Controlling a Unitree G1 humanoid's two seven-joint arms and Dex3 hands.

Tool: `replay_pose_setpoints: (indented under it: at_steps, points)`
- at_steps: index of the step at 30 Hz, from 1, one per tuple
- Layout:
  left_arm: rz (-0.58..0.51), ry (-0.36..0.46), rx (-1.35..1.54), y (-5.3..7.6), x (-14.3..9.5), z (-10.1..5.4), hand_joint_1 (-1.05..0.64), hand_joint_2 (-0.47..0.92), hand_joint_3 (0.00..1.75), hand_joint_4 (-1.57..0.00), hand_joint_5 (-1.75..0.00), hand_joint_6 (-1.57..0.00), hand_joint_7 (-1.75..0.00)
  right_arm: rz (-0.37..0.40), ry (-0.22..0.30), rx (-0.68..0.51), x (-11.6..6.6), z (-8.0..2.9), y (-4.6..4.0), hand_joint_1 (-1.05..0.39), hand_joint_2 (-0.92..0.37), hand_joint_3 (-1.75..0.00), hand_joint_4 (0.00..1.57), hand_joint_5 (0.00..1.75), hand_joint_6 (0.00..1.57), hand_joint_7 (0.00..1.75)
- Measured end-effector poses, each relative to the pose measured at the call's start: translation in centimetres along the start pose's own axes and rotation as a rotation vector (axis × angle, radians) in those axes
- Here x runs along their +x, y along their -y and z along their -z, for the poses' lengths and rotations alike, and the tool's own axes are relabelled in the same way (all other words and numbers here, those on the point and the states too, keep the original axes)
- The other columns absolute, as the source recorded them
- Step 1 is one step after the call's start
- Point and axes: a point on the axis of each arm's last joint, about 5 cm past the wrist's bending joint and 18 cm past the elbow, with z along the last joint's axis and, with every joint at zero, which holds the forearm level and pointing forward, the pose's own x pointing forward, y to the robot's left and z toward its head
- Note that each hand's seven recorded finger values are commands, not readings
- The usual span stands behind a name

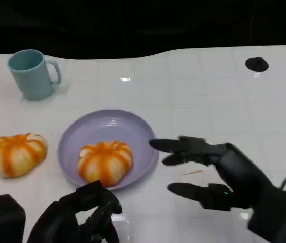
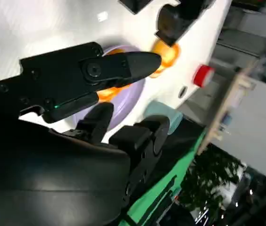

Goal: Grasp the bread from the table and place it into the plate.

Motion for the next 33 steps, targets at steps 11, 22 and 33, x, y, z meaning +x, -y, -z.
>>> replay_pose_setpoints:
  at_steps: [11,22,33]
  points:
    - [0.0,-0.005,-0.006,0.1,0.0,0.0,-0.5,0.88,0.5,-0.74,-1.75,-0.64,-1.52,0.141,-0.005,0.052,-4.4,0.8,0.78,-0.16,-0.43,-1.39,0.72,1.73,0.72,1.48]
    - [0.0,-0.006,-0.007,0.2,-0.1,-0.2,-0.5,0.89,0.51,-0.74,-1.75,-0.64,-1.52,0.213,-0.1,0.055,-7.6,-0.7,0.36,-0.14,-0.46,-1.36,0.84,1.75,0.69,1.55]
    - [-0.012,-0.002,-0.014,-0.1,-0.4,-0.3,-0.49,0.89,0.5,-0.73,-1.75,-0.63,-1.53,0.333,-0.189,0.076,-8.5,-0.2,-0.82,-0.14,-0.48,-1.35,0.86,1.75,0.64,1.65]
